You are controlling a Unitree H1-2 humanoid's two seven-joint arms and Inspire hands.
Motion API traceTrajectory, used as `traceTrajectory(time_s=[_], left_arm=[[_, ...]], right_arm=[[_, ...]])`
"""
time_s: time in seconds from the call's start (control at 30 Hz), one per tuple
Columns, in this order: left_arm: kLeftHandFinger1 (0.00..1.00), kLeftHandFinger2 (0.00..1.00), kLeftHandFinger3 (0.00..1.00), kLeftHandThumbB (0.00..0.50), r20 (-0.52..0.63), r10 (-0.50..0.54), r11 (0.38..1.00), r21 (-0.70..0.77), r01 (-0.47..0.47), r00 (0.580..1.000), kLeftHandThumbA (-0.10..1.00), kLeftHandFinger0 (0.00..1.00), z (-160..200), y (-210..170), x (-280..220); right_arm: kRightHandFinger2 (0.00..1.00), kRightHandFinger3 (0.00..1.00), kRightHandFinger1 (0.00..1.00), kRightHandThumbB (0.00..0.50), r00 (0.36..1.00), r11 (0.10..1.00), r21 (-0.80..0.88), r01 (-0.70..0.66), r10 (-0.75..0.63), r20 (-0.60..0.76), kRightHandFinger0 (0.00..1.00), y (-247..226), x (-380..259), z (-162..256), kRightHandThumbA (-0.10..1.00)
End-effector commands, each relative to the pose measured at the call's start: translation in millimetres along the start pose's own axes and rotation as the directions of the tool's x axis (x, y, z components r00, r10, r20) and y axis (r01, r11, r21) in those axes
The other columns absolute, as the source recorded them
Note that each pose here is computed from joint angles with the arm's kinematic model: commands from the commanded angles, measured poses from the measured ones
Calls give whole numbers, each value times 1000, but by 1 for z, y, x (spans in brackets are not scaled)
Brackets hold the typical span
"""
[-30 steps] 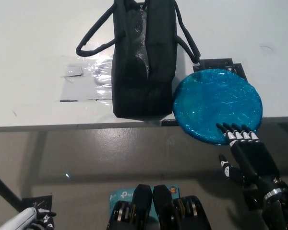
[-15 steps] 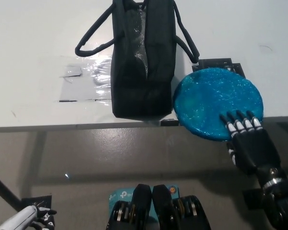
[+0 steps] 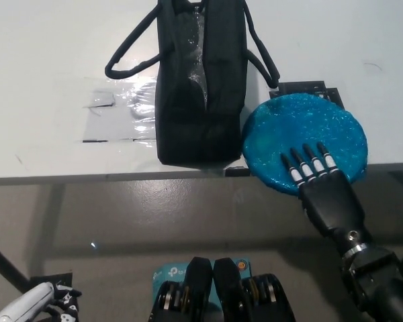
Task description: The robot uses its right hand to pick up a stack of plates kept in the middle of the desk and put it inside a bag kept next to it
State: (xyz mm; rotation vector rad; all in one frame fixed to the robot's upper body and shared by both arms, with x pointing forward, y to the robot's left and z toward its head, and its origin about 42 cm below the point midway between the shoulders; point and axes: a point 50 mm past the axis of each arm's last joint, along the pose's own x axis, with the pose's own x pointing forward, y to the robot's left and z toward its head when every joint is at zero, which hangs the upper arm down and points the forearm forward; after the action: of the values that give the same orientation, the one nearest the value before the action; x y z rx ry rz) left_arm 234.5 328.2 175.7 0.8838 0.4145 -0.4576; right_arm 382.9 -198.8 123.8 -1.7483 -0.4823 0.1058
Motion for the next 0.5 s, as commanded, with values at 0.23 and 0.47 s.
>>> traceTrajectory(time_s=[0.23, 0.47], left_arm=[[759, 847, 971, 0, 7, 25, 999, 32, -25, 1000, 307, 768, 3, 12, -6], [767, 858, 984, 0, 8, 9, 1000, 18, -10, 1000, 332, 771, 1, 8, -6]], right_arm=[[172, 95, 0, 381, 902, 917, 145, 372, -394, 178, 0, -49, 28, -20, -100], [122, 107, 0, 322, 949, 917, 293, 270, -305, 80, 0, -49, 10, -26, -100]])
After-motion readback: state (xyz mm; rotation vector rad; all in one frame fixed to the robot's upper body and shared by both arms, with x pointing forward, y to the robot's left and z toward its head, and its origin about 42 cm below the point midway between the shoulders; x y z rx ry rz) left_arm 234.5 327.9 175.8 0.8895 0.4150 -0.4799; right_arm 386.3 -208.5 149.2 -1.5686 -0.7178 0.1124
